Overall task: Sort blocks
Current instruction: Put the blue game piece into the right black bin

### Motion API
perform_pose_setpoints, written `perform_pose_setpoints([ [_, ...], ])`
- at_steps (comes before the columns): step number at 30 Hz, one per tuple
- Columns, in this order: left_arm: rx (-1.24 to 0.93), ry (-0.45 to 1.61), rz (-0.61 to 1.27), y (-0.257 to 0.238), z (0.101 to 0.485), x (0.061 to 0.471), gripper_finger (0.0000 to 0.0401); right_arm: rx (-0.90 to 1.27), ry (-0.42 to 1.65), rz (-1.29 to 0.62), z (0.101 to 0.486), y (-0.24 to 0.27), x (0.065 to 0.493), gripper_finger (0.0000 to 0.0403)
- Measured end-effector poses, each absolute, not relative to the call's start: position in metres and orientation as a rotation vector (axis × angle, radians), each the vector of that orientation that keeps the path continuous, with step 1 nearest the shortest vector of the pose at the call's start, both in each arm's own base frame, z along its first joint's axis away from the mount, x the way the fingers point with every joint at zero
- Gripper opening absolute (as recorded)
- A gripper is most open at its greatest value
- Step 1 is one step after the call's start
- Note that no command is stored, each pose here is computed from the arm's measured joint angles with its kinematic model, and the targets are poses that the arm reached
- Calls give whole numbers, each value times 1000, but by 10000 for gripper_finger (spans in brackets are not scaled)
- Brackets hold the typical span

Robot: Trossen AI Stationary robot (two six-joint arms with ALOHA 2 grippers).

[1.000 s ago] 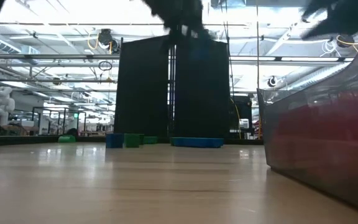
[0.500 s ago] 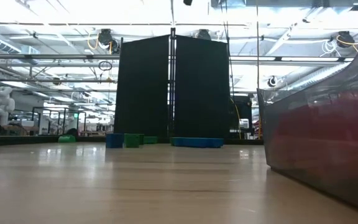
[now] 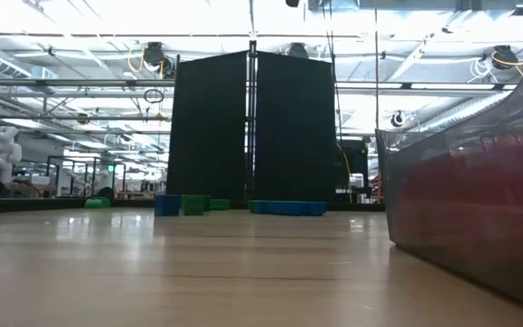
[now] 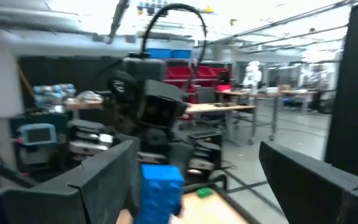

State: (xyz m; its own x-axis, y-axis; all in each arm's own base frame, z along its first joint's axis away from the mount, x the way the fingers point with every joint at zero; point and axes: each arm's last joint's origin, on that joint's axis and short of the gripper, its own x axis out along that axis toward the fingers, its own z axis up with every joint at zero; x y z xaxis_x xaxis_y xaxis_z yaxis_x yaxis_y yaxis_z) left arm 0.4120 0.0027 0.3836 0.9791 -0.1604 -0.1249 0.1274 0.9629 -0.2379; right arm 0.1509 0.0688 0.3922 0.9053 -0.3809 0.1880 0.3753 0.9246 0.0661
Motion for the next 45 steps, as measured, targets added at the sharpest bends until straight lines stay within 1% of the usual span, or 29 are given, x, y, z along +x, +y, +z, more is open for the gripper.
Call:
perform_pose_setpoints([
  [8,-205,157,-148,2,378,416,121,93,-185,-287,379,72,180,338],
  [21,-188,160,-150,1,376,417,121,144,-129,-225,361,64,213,338],
  [26,-188,163,-150,1,376,417,121,166,-128,-205,360,59,217,324],
  [29,-182,169,-150,1,375,417,121,173,-129,-212,360,57,218,305],
  [32,-168,179,-150,1,374,417,121,173,-130,-216,360,56,218,270],
  [35,-164,179,-149,1,374,417,121,171,-127,-222,360,55,218,218],
  [39,-156,180,-157,1,374,417,121,163,-109,-220,358,55,218,132],
  [40,-156,179,-164,0,374,417,121,159,-103,-215,358,55,218,120],
  [45,-151,182,-162,0,374,417,121,150,-84,-171,357,55,218,120],
])
